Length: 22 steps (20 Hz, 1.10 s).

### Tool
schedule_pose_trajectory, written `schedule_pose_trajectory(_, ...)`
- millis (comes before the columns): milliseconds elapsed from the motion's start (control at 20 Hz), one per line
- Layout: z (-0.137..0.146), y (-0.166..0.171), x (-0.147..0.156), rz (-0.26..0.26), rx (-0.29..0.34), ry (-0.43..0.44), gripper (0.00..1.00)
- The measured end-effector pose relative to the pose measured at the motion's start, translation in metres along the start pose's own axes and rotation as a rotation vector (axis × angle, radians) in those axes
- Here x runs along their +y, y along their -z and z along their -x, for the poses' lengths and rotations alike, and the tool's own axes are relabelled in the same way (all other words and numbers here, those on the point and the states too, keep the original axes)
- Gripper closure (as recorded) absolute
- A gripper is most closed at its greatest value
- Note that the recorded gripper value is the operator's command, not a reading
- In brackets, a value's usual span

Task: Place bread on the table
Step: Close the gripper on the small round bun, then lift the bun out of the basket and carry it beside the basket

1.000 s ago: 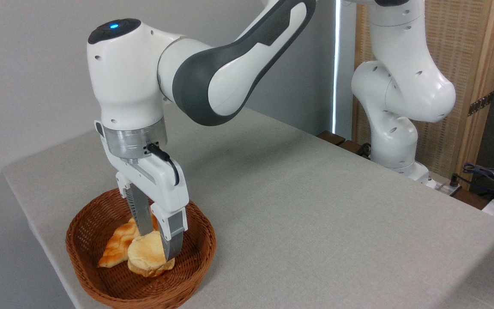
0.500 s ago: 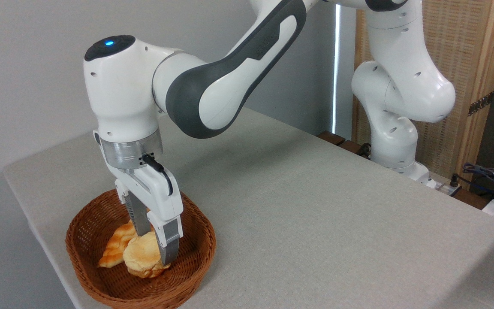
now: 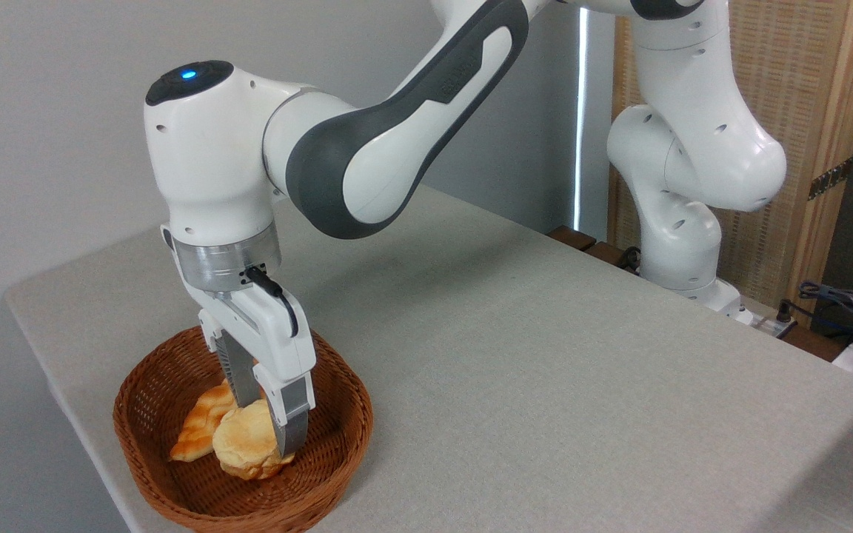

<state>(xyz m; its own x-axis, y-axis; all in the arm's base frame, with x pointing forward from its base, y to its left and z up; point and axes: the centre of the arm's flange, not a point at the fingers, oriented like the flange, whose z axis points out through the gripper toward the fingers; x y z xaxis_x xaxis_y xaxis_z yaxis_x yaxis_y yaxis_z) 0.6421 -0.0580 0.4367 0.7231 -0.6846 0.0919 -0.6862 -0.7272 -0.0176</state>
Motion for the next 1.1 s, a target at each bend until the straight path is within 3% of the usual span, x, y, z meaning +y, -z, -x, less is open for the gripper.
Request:
schedule_pose_trajectory(650,-0.001,0.004,0.0,-0.004,0.006,-0.001,0.58)
schedule_pose_trajectory(1050,0.022,0.082,0.011,0.033,0.0,0.025,0.55)
schedule_pose_trajectory(1100,0.027,0.092,0.015,0.046,-0.006,0.017,0.48)
